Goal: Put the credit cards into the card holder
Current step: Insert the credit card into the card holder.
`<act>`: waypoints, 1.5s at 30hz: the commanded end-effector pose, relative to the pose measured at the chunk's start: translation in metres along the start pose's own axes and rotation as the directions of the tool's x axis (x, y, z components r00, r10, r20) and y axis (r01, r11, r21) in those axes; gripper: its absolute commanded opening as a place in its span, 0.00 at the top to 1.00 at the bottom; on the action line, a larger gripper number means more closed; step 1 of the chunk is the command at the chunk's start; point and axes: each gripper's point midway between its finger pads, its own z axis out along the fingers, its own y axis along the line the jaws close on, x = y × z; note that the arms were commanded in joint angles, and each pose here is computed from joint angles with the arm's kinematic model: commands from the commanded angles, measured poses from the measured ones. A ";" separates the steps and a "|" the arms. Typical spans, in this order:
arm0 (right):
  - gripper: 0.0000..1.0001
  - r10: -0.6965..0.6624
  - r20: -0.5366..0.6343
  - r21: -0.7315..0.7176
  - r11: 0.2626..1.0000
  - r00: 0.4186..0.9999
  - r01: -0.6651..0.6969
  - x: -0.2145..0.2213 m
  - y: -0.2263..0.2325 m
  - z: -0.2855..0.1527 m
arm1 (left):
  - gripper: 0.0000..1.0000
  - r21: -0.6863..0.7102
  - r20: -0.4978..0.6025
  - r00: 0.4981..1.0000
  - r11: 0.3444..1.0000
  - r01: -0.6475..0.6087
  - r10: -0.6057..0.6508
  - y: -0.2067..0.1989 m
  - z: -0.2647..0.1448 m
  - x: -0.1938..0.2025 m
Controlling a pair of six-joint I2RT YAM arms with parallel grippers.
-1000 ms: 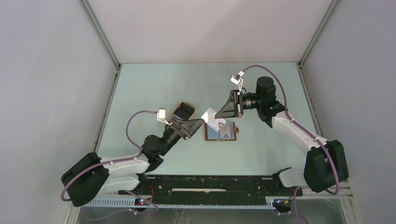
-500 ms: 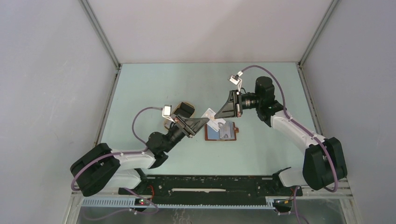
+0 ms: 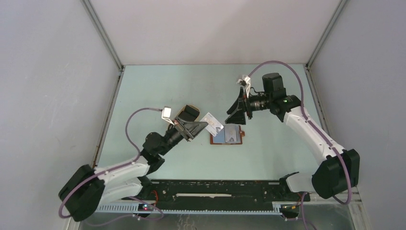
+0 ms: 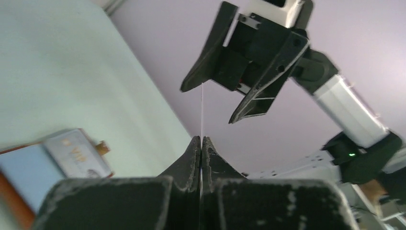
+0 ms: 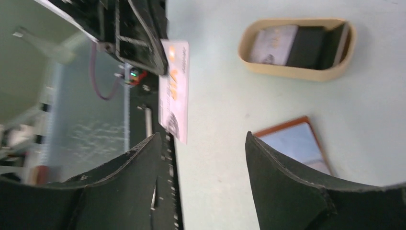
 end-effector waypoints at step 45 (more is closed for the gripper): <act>1.00 -0.096 -0.183 -0.273 0.961 0.978 0.043 0.080 0.031 0.027 | 0.89 0.143 -0.598 0.743 0.952 -0.271 0.301 0.020 -0.006 0.071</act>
